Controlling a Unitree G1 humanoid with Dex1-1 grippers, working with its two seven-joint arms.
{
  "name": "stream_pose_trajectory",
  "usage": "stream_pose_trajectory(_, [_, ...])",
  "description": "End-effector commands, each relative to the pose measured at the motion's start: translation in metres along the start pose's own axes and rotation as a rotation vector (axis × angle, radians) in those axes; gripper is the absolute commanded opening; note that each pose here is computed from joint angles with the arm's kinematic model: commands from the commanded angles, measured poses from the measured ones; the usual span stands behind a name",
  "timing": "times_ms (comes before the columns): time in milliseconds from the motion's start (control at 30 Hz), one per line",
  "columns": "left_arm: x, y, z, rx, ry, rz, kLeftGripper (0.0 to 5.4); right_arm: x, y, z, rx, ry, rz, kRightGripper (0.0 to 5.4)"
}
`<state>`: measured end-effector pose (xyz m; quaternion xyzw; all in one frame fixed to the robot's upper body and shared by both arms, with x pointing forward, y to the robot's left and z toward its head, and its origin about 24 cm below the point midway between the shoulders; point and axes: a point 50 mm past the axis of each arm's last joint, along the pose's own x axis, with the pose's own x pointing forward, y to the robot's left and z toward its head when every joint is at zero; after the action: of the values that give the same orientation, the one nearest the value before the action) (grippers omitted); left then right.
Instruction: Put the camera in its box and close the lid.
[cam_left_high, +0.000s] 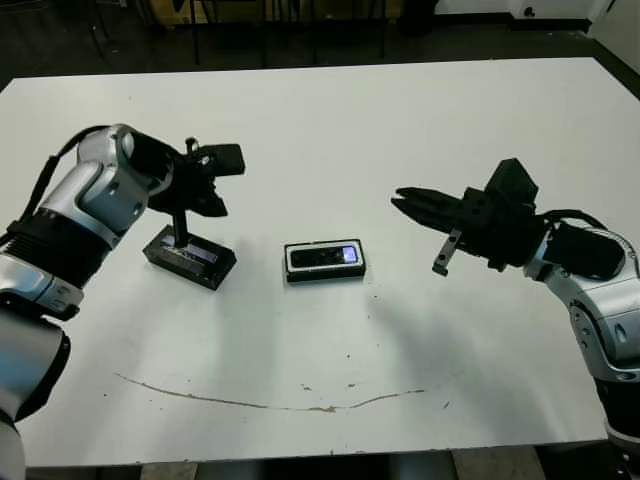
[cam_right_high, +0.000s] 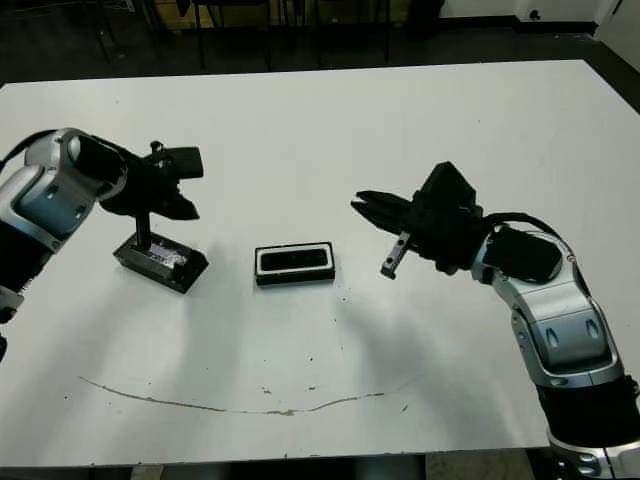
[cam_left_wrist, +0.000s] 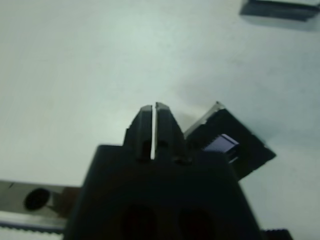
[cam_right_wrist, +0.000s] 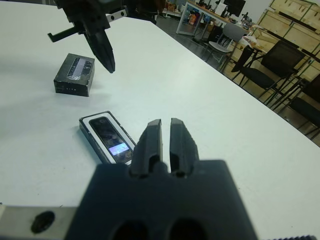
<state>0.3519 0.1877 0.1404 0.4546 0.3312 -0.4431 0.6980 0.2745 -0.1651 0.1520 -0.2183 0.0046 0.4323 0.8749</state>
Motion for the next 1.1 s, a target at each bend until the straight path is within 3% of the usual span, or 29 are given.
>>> stream_pose_trajectory(33, [0.011, -0.009, -0.010, -0.019, 0.024, -0.053, 0.00, -0.002, 0.002, -0.005, 0.000, 0.046, -0.002, 0.01])
stream_pose_trajectory(467, [0.020, -0.020, -0.012, -0.001, 0.096, -0.131, 0.00, 0.001, 0.008, -0.006, 0.002, 0.049, 0.005, 0.01])
stream_pose_trajectory(1100, [0.009, -0.036, -0.004, -0.002, 0.166, -0.304, 0.00, 0.003, 0.013, -0.006, 0.006, 0.056, 0.010, 0.01])
